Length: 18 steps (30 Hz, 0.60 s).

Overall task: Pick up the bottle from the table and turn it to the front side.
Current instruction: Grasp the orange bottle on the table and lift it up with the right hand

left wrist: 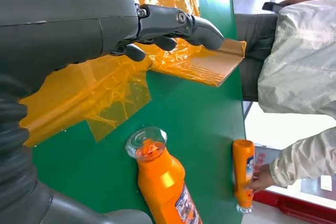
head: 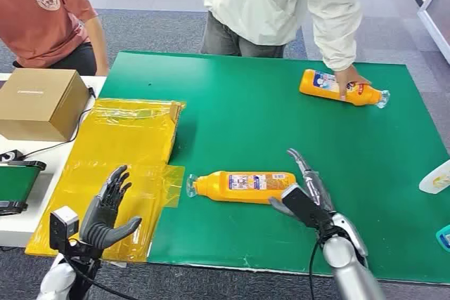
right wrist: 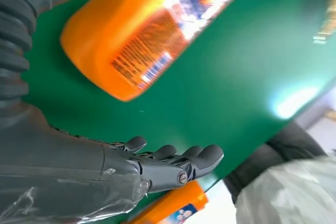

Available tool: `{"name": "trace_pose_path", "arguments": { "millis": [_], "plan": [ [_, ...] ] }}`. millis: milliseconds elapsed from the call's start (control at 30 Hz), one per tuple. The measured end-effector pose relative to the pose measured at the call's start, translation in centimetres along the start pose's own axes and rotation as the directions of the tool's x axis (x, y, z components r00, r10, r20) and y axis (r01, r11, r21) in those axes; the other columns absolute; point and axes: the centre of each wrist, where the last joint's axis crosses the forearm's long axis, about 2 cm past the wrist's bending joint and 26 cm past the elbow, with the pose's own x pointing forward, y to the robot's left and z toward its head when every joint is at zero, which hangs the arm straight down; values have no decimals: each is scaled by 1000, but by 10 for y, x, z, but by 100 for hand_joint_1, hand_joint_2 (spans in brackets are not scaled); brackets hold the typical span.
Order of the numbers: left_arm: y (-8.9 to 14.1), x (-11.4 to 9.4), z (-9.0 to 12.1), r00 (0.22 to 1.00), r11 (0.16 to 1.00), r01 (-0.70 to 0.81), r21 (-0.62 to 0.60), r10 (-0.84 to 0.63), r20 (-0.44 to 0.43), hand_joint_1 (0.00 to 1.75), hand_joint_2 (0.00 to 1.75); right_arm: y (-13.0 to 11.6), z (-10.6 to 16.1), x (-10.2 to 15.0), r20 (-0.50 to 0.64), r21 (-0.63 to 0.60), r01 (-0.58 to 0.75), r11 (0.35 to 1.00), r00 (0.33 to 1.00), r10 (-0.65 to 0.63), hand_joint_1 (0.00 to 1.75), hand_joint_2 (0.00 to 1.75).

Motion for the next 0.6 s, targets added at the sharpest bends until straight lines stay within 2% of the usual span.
{"name": "trace_pose_path", "arguments": {
  "millis": [100,200,300,500,533,600],
  "plan": [
    [0,2,-1,1000,1000,5,-3,-5,2,0,175,8,1,0,-16,15,-161,987,987,162,0,175],
    [1,5,-5,999,999,37,-3,-37,-2,0,175,23,1,-2,3,56,-348,936,937,349,0,175],
    [2,7,-9,999,999,51,-4,-51,7,0,175,33,-1,-3,39,91,-437,895,900,435,0,175],
    [4,11,-17,999,1000,20,-4,-20,40,0,175,37,-21,3,135,95,-600,795,798,587,0,175],
    [4,11,-18,999,1000,15,-5,-15,43,0,175,37,-24,4,150,95,-620,779,782,605,19,175],
    [4,11,-18,999,1000,7,-5,-7,48,0,175,38,-30,6,177,96,-651,753,755,631,106,175]
  ]
}}
